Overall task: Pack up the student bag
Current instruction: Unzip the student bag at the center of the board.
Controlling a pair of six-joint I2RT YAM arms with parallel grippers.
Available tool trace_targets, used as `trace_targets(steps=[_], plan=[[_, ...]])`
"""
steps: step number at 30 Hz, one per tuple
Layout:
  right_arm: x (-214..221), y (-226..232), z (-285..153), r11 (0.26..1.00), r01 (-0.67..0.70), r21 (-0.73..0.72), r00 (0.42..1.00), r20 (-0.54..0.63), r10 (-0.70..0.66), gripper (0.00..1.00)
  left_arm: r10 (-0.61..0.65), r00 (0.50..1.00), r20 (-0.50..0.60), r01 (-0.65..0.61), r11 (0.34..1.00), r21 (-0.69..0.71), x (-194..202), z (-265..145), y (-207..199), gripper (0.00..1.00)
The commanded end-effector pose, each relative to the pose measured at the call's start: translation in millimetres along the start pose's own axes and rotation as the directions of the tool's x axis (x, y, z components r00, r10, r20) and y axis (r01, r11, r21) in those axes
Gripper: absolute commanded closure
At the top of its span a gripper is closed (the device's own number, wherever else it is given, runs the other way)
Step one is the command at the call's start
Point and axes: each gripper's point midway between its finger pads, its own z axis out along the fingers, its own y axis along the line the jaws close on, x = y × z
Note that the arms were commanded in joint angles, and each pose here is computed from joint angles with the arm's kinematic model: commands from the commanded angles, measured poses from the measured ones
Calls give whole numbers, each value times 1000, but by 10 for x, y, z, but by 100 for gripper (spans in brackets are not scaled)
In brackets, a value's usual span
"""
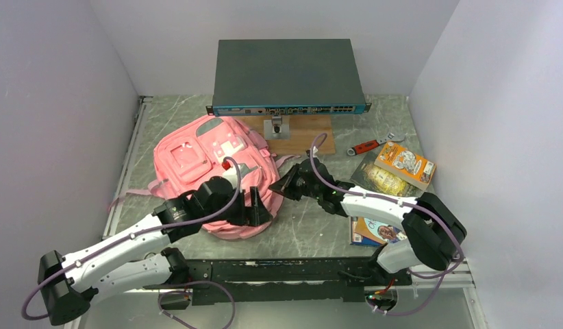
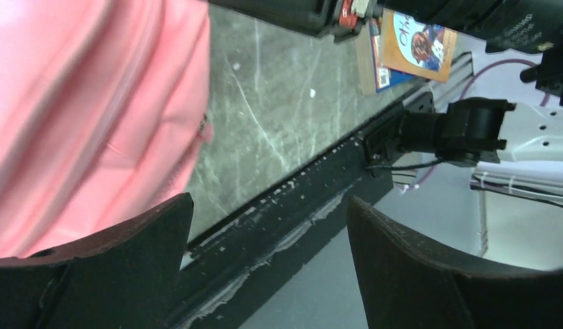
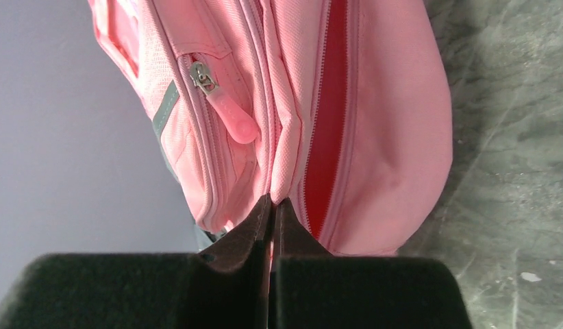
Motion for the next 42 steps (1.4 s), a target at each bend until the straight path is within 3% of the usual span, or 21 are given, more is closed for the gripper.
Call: trace_targets(steps=[1,8,14,18,23,26,33,35,39,42], plan=[[-231,693,-158,969,-136,-205,988,42,147,100,-79,992,102,76,996,40,-87,-17,-183,13],[-494,1036,-375,943,-144,-300,972,133,191,100,-27,974,225,39,998,-52,-118,-49,-72,17],[-520,1279,-472,894,-236,-382,952,96,292,100,41,970,239,-11,992,-125,-27,155,-70,22],[-514,1375,-512,865,-283,-414,929,107,355,100,117,947,301,-56,977,-204,-121,173,-165,37],[-518,1453,-566,887,-246,-390,920,194,340,100,51,939,339,63,947,-315,-167,204,-74,56],[-485,1488,-556,890,-235,-390,922,200,331,100,3,938,347,139,913,-384,-134,241,22,55],[-453,1425,-553,887,-254,-386,915,202,350,100,-96,913,397,266,876,-401,-110,170,145,56],[-447,1408,-558,899,-233,-371,920,215,327,100,-103,914,392,272,874,-402,-87,162,163,52],[-440,1353,-554,899,-243,-365,916,219,336,100,-117,916,383,290,853,-433,-28,180,228,31],[-436,1355,-559,898,-241,-369,916,219,336,100,-107,916,387,293,836,-463,-35,184,251,34]])
